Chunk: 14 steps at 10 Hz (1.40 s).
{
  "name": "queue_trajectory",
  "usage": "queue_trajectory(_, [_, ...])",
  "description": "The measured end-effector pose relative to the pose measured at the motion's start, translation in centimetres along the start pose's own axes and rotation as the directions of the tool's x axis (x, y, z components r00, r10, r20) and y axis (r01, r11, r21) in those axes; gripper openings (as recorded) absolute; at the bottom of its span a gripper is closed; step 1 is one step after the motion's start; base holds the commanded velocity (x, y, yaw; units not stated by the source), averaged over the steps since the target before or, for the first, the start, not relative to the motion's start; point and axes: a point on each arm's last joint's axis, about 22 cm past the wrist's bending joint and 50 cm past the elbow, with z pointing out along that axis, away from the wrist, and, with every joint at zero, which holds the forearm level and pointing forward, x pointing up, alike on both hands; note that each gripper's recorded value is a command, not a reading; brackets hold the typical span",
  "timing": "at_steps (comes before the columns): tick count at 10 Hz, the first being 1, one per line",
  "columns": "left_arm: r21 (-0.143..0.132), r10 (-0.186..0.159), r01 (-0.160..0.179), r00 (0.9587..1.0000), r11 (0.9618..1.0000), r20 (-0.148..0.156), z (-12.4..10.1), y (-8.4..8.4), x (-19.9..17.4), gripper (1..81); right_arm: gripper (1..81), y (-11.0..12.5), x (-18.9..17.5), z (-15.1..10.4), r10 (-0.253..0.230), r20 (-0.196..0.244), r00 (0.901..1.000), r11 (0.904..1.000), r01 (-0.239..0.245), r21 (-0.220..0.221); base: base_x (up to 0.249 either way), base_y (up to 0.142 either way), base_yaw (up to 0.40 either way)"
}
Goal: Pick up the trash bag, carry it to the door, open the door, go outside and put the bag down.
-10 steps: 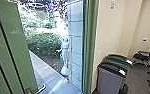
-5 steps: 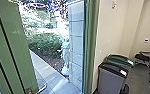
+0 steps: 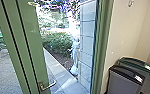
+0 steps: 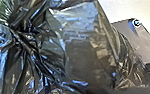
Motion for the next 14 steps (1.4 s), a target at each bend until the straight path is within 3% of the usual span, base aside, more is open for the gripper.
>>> queue_trajectory(2, [-0.003, -0.003, 0.003, 1.0, 1.0, 0.009, -0.2, 0.1, -0.9, 1.0, 81.1, -0.8, -0.7, -0.1, -0.025, 0.007, 0.9997, 0.9993, 0.025, 0.027, 0.0, 0.0, 0.319])
queue_trajectory(4, [-0.028, -0.008, 0.008, 1.0, 0.9996, 0.004, -0.2, 0.9, -1.0, 1.0, 81.1, -0.9, -0.7, -0.1, -0.032, 0.007, 0.9995, 0.999, 0.032, 0.032, 0.0, 0.0, 0.32])
queue_trajectory(14, [-0.028, -0.007, 0.007, 1.0, 0.9996, 0.003, -0.3, 0.6, -0.9, 1.0, 81.1, -0.7, -0.6, -0.1, -0.029, 0.006, 0.9996, 0.9992, 0.028, 0.027, 0.0, 0.0, 0.321])
